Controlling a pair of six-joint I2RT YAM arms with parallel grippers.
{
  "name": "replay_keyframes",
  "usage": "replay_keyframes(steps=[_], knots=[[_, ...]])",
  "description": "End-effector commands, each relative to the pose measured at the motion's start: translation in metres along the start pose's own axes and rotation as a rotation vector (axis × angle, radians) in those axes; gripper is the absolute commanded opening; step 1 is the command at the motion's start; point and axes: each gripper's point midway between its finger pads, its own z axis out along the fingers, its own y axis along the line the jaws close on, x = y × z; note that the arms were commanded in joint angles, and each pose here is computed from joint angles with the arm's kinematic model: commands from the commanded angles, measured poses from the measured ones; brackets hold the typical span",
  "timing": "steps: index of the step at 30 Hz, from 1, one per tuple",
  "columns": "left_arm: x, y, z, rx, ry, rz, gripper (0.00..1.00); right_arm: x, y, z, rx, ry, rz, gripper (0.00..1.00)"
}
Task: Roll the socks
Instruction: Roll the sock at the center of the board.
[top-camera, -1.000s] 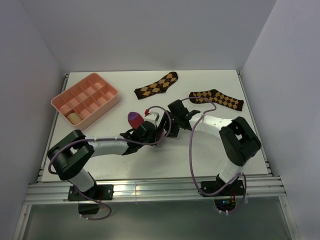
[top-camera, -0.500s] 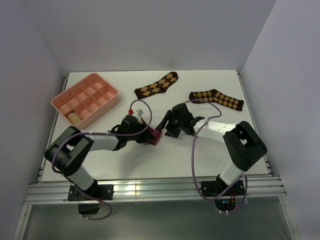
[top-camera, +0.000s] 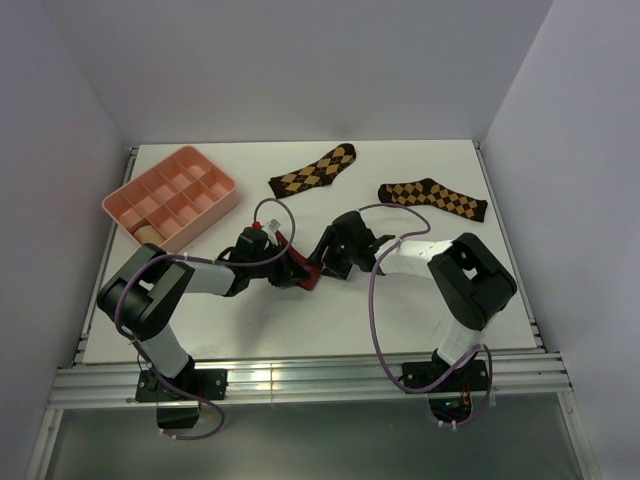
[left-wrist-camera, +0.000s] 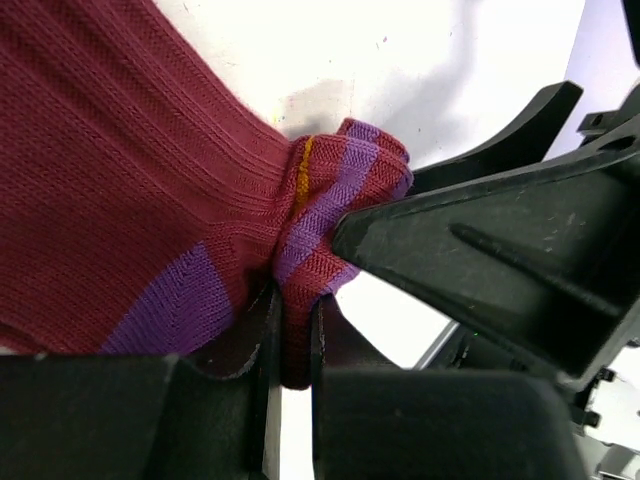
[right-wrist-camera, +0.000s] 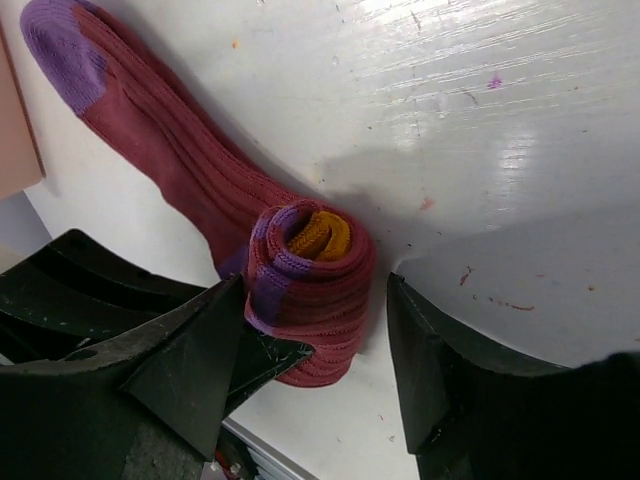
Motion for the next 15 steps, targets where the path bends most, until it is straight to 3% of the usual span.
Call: replay_keyframes(steps=[1,7,10,11,13,15], knots=[[0.023,0.034,0.0,-0.101,0.074,-0.068,0.01,-0.004,0.004,0.007,0.02,-0.029,-0.01,0.65],[0.025,0.042,-0.005,-0.098,0.082,-0.112,0.01,-0.002,-0.012,0.014,0.094,-0.023,-0.003,0.54],[0.02,0.041,-0.007,-0.095,0.061,-0.104,0.06,-0.001,-0.016,0.014,0.126,-0.017,-0.01,0.36],[0.018,0.041,-0.008,-0.099,0.051,-0.096,0.08,0.0,-0.021,0.012,0.151,-0.007,-0.011,0.23],[0.011,0.038,-0.01,-0.104,0.026,-0.068,0.16,-0.002,-0.019,0.013,0.17,-0.004,-0.021,0.11],[0.003,0.031,-0.014,-0.101,0.001,-0.026,0.25,0.001,-0.025,0.012,0.207,0.017,-0.022,0.07]])
